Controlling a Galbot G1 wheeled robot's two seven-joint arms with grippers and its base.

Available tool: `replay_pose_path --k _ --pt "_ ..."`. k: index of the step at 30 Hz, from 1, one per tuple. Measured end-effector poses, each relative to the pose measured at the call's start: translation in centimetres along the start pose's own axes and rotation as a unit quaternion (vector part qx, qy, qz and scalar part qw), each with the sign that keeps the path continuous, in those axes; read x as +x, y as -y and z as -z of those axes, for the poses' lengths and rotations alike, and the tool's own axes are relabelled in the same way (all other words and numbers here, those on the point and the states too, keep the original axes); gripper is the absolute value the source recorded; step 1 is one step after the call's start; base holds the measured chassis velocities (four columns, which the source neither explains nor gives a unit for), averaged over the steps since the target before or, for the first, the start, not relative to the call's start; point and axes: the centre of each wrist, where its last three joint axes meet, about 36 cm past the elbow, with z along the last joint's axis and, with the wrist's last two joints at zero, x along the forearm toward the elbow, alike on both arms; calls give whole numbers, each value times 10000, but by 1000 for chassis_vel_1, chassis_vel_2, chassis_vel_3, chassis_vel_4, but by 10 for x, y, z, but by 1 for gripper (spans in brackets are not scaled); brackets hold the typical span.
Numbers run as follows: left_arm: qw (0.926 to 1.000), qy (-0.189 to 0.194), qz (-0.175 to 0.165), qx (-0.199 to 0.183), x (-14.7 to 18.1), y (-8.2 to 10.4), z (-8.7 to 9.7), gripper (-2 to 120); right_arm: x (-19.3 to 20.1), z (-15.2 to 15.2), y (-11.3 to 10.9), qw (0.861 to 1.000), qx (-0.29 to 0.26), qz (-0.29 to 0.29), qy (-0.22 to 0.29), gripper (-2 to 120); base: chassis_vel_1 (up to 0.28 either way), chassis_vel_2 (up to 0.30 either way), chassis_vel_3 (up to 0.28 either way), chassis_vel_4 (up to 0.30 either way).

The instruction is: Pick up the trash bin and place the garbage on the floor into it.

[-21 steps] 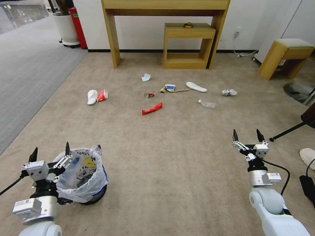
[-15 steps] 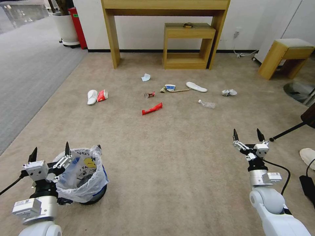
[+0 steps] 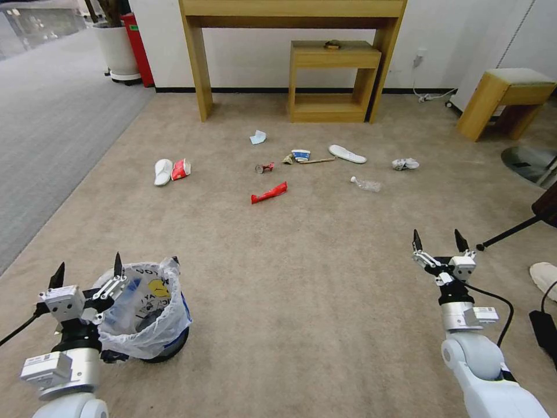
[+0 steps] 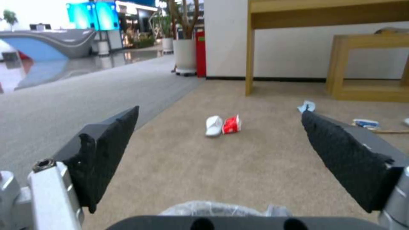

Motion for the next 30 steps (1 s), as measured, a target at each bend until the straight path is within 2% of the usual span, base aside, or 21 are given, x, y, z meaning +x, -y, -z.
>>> replay_pose_path --k 6,16,22,30 --pt "9988 -445 179 77 4 -7 5 99 -1 0 1 10000 13 15 12 100 0 0 0 0" --pt "9967 -740 260 208 10 -21 7 99 2 -5 6 10000 41 17 4 100 0 0 0 0" --pt "9949 -921 298 285 15 -22 12 99 1 -4 8 10000 66 44 8 100 0 0 0 0" --pt "9906 -1217 479 401 20 -26 9 98 1 -7 10 9999 73 78 -14 100 0 0 0 0"
